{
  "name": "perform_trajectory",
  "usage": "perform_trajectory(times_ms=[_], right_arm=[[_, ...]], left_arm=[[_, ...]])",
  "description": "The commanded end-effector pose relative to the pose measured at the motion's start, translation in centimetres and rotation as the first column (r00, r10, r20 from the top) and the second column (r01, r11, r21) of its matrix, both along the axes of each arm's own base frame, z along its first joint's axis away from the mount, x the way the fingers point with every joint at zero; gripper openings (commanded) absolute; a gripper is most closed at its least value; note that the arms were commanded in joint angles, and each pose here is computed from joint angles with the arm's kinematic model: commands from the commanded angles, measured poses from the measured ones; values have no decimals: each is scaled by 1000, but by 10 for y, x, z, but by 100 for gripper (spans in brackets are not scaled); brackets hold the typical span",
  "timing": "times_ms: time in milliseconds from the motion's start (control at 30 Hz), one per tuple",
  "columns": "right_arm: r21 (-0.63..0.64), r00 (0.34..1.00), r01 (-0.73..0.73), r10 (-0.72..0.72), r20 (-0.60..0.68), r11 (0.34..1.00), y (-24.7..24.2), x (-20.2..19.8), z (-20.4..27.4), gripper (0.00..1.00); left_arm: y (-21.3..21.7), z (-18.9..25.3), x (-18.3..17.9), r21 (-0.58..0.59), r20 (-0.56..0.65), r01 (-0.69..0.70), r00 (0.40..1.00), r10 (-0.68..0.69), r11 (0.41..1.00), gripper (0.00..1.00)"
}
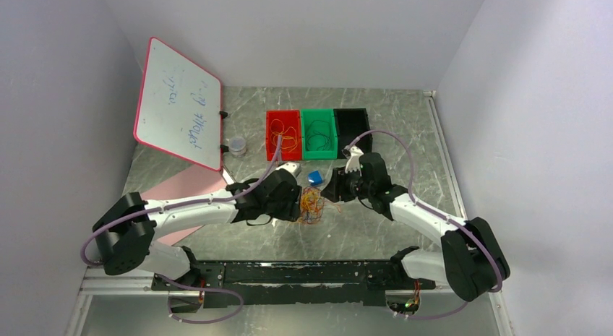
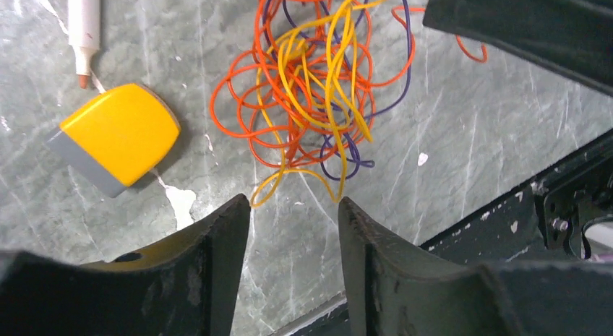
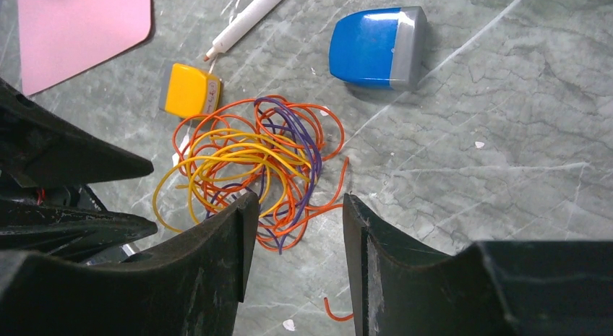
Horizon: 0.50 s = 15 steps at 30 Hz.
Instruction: Untangle the cables
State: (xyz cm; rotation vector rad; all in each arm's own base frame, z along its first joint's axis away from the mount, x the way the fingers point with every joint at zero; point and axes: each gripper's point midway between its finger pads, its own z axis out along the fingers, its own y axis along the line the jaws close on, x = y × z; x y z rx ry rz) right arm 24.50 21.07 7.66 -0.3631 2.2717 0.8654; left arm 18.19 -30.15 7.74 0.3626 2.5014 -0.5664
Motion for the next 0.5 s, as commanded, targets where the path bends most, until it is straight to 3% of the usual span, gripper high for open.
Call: perform_trajectory(times_ms=[0, 200, 467], right_arm=[[11, 1000, -23, 23, 20, 1000, 4, 3, 0, 50], [35, 1000, -21, 20, 19, 999, 7, 2, 1, 50], [20, 1000, -20, 19, 19, 1000, 4, 0, -1, 50]], left_arm=[[-22, 20, -3, -144, 14, 37, 999, -35, 989, 49], [-30, 21, 5, -140, 28, 30, 999, -26, 990, 34], [-42, 26, 10, -152, 44, 59, 998, -53, 987, 36]])
